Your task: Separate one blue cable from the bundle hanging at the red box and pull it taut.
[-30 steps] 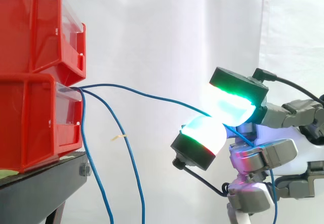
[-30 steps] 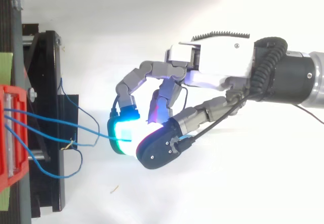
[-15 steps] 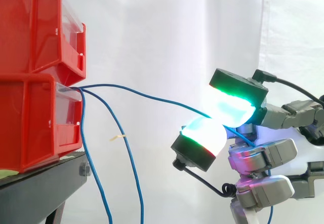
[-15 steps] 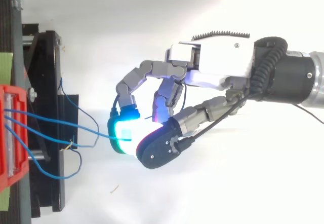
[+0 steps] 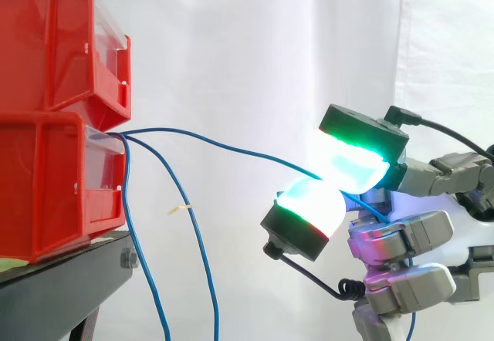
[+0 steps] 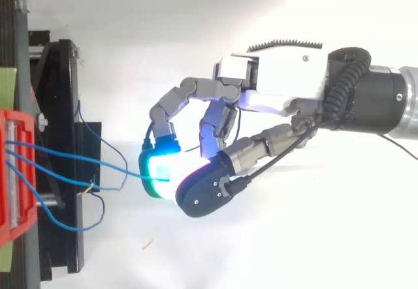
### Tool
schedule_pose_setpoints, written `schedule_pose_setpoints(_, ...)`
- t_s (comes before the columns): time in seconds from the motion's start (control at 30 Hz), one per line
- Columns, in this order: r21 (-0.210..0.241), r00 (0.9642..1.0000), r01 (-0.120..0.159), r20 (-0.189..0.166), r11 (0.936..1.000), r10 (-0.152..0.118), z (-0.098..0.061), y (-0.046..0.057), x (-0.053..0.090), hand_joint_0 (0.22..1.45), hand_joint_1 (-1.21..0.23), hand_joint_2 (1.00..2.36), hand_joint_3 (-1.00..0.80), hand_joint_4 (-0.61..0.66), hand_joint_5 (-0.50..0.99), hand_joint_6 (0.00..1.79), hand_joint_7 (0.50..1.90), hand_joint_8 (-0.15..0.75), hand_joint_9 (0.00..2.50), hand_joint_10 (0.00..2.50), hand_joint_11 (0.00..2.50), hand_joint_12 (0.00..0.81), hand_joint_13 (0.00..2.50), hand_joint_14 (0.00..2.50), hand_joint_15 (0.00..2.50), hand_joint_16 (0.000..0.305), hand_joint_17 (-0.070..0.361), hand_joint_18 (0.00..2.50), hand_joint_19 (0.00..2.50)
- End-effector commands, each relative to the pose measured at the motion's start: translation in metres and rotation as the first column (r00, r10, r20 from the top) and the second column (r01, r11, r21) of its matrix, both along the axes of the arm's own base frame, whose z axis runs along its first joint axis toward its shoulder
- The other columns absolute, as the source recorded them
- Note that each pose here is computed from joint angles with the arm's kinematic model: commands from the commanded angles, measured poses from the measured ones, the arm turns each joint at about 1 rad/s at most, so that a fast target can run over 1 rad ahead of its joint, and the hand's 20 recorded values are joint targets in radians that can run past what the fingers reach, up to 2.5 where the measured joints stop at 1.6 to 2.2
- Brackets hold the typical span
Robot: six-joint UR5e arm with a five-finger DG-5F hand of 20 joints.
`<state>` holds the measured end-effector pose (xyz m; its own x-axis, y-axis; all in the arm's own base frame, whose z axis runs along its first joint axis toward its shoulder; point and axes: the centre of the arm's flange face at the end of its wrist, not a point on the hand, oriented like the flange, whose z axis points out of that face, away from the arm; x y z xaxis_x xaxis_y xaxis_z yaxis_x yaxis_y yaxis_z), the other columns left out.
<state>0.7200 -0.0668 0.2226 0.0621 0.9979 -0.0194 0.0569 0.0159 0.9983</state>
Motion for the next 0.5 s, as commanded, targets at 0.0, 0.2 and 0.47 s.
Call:
schedule_pose_setpoints(0.0,0.000,1.0000,0.000,0.000,1.0000,0.000,0.0000,0.0000,0.0000,0.81,-0.86,1.01,-0.28,-0.26,-0.18,0.94,1.24,0.283,1.32,0.74,1.56,0.329,1.36,0.02,1.37,0.036,0.081,0.98,0.88)
schedule_pose_setpoints(0.2,0.000,1.0000,0.000,0.000,1.0000,0.000,0.0000,0.0000,0.0000,0.81,-0.87,1.01,-0.27,-0.25,-0.18,0.94,1.25,0.275,1.35,0.71,1.60,0.330,1.36,0.02,1.39,0.039,0.088,0.97,0.83)
schedule_pose_setpoints(0.47,0.000,1.0000,0.000,0.000,1.0000,0.000,0.0000,0.0000,0.0000,0.81,-0.87,1.01,-0.27,-0.25,-0.18,0.94,1.23,0.279,1.35,0.70,1.59,0.331,1.36,0.02,1.36,0.039,0.088,0.97,0.83)
